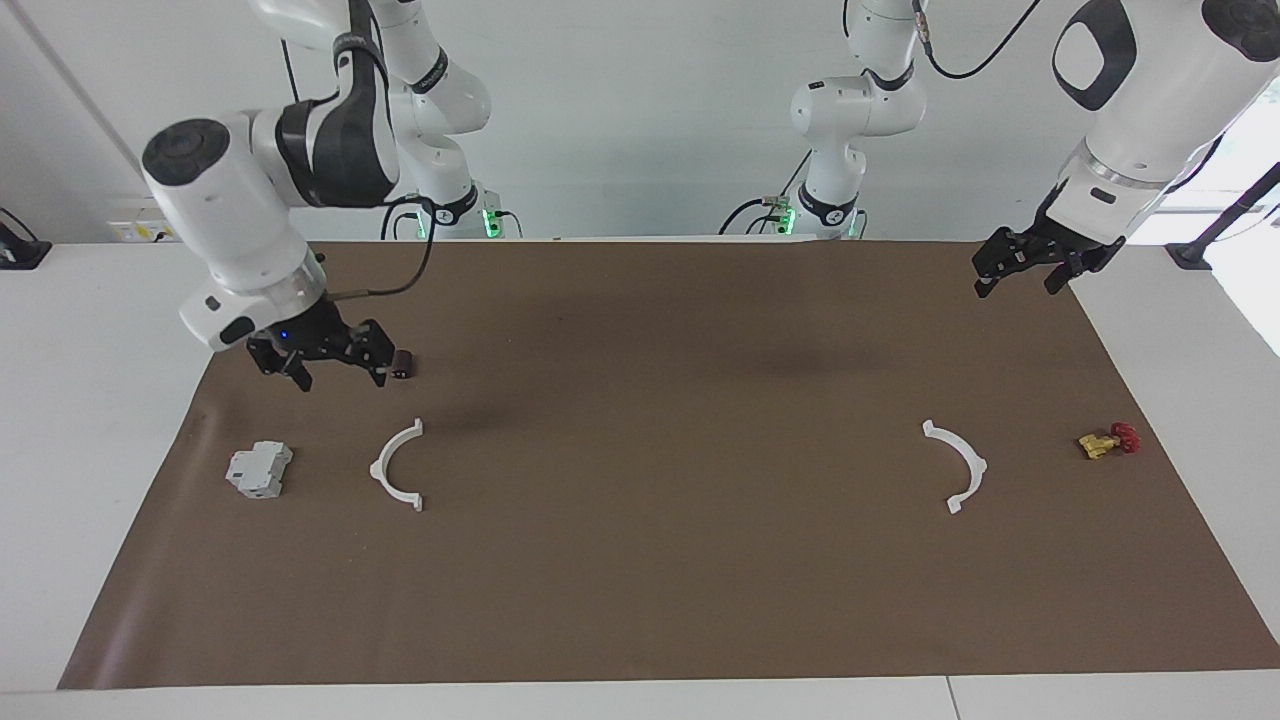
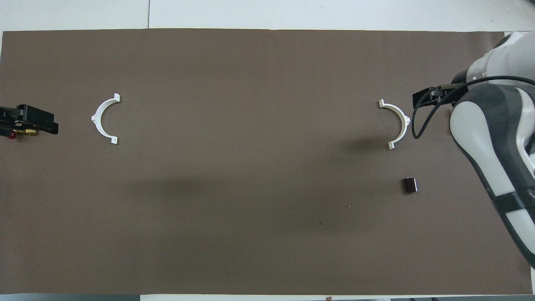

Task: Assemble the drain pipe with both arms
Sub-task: 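Reach the right gripper to the white clamp half nearer it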

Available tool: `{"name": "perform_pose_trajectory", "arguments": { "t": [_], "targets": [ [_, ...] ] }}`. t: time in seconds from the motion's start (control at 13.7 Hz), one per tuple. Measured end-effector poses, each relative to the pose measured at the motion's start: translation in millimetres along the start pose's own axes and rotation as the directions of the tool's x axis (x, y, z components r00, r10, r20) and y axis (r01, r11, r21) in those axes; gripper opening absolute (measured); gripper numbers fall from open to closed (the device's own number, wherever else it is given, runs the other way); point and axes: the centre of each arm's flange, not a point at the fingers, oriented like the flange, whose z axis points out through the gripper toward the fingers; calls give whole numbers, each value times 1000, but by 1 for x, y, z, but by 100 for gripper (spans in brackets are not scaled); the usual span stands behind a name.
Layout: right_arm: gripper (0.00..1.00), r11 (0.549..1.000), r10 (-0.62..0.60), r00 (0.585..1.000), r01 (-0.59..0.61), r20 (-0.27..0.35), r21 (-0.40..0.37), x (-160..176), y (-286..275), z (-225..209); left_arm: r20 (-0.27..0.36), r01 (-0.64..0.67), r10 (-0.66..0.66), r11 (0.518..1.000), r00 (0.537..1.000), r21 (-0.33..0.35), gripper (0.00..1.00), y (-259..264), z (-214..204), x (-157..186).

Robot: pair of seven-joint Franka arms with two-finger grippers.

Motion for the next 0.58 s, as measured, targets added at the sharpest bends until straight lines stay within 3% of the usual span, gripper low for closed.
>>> {"name": "perform_pose_trajectory", "arguments": {
  "t": [0.15,0.29,0.51,0.58],
  "targets": [
    [100,998,-55,998,55,-12,-3,7,6,64,0,0,0,1000,1000,0,100,0,0,0],
    [100,996,-89,996,89,13,0,4,9,113,0,0,0,1000,1000,0,100,0,0,0],
    [96,989,-148,989,148,7,-1,3,10,142,0,0,0,1000,1000,0,100,0,0,0],
    [88,987,-159,987,159,-2,-4,0,10,150,0,0,0,1000,1000,0,100,0,0,0]
  ]
}}
